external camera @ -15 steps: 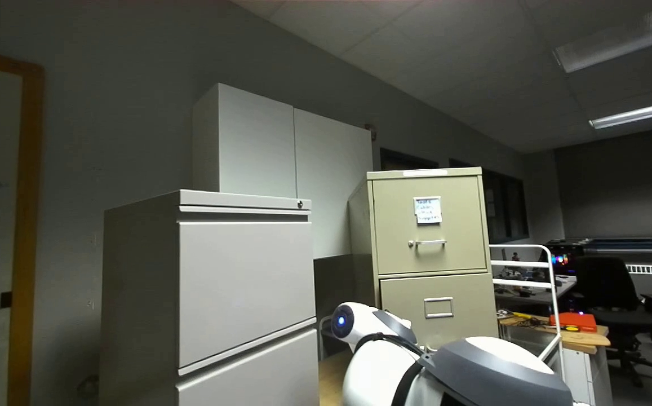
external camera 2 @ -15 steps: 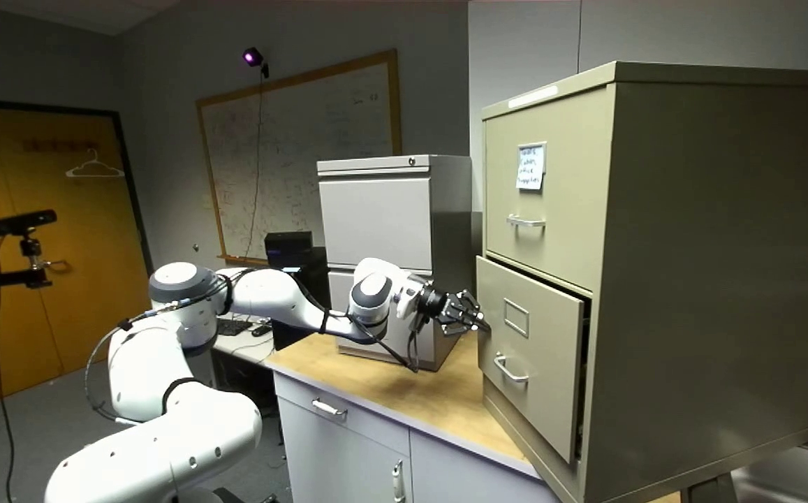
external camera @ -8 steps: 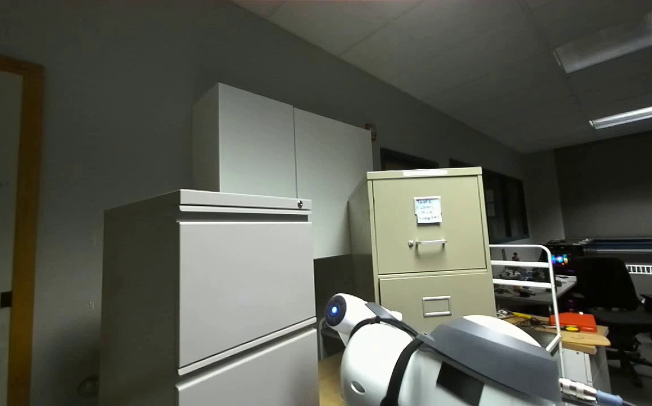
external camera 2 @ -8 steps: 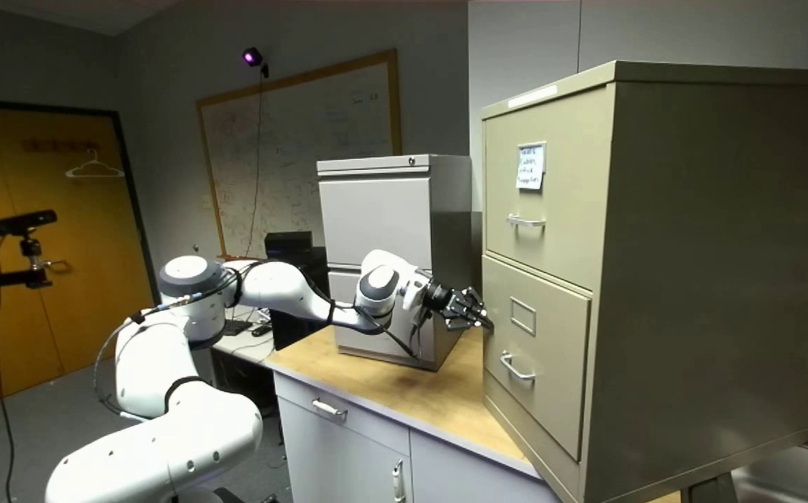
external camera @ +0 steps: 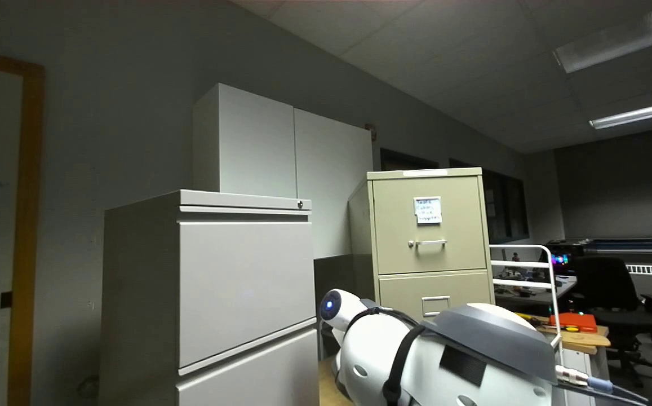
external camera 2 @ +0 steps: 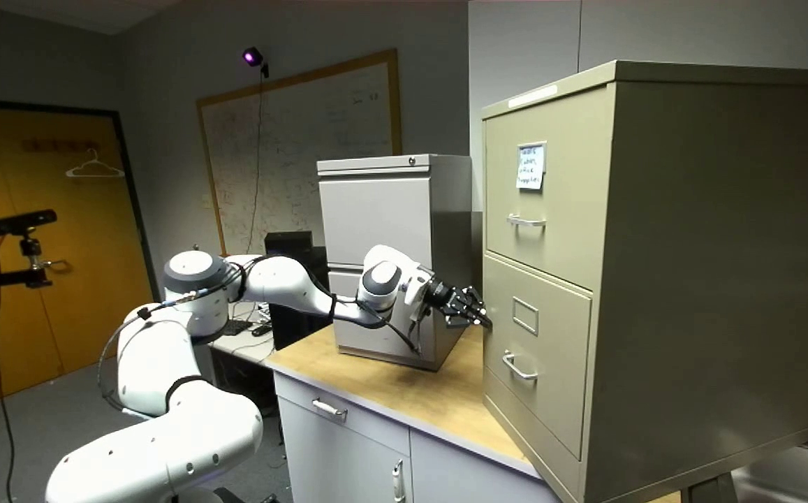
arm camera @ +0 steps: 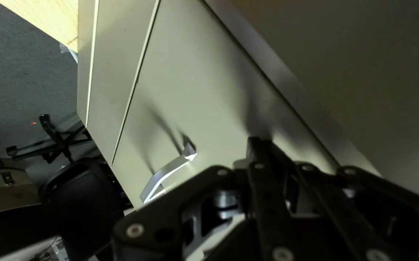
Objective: Close the bottom drawer of the beige file cabinet
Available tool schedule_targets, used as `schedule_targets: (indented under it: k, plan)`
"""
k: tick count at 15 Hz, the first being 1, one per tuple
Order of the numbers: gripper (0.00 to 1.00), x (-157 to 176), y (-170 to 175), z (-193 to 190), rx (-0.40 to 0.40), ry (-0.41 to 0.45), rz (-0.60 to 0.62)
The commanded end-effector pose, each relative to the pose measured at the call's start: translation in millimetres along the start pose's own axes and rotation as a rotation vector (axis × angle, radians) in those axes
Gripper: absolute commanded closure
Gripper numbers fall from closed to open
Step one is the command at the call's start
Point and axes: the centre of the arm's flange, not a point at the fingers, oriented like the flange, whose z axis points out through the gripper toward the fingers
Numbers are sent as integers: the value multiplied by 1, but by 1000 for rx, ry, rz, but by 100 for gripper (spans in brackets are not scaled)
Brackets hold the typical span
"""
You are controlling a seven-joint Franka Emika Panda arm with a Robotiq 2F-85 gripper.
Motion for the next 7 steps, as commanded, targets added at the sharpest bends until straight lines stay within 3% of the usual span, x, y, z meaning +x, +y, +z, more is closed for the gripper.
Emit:
schedule_targets:
  k: [1,7]
  plan:
    - [94,-23,-55,9,116,-87,-22]
    - [95,-26,-55,7,105,-100,-73]
